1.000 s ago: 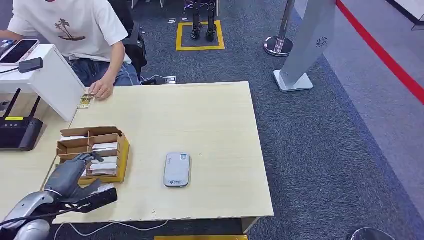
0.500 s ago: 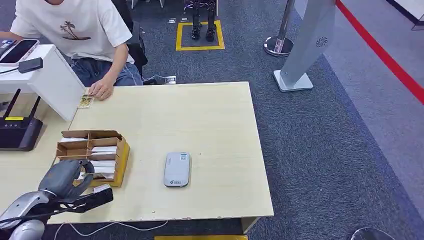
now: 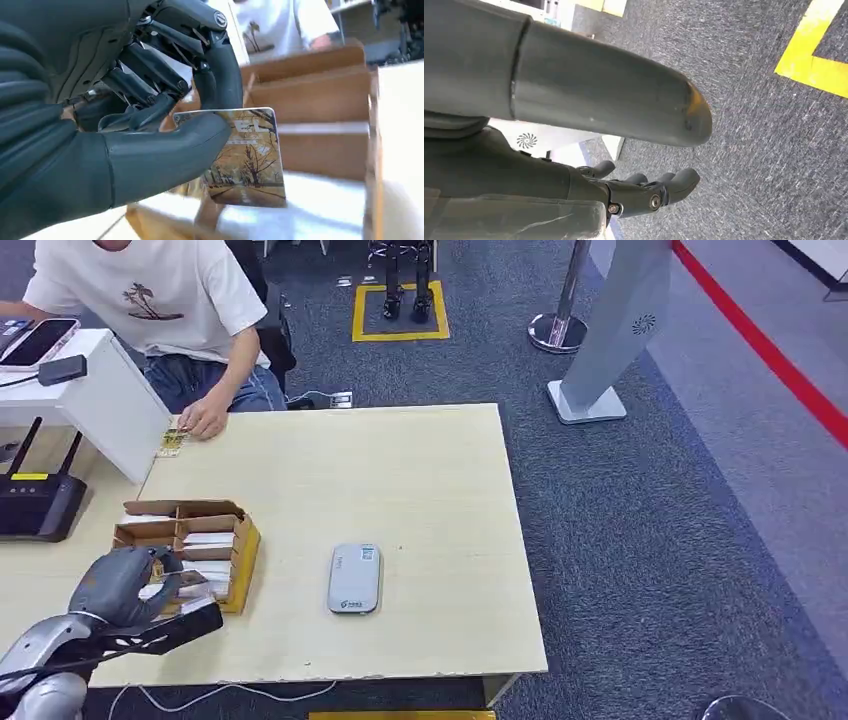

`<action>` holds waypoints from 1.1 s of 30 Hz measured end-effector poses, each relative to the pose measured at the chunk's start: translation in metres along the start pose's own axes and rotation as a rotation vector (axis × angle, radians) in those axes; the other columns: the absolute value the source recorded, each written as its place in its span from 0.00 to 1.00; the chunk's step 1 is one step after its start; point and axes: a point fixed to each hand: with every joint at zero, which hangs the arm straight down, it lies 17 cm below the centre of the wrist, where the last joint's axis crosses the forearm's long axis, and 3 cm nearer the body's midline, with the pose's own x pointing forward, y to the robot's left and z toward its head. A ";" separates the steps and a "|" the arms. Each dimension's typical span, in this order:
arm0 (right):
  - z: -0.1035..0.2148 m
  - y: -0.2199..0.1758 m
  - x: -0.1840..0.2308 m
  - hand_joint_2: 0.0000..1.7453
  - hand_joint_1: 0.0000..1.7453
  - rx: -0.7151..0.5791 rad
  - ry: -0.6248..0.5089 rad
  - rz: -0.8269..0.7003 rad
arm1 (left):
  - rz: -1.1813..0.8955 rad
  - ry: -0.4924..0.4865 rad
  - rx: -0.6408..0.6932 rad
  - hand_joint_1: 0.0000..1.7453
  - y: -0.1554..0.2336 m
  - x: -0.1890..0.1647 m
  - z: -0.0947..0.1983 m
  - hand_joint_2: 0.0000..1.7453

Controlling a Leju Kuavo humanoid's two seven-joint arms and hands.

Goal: Pass the card to the sensor for recognition and then transmit it.

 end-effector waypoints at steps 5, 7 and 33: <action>0.000 0.000 0.000 0.00 0.00 0.001 -0.002 0.000 | -0.004 0.006 0.077 1.00 0.040 -0.004 -0.009 1.00; 0.000 0.000 0.001 0.00 0.00 0.002 -0.005 0.000 | -0.005 0.011 0.113 1.00 0.060 -0.008 -0.013 1.00; 0.002 -0.006 0.011 0.00 0.00 -0.006 -0.016 0.055 | -0.049 0.323 0.328 1.00 0.165 -0.095 -0.080 1.00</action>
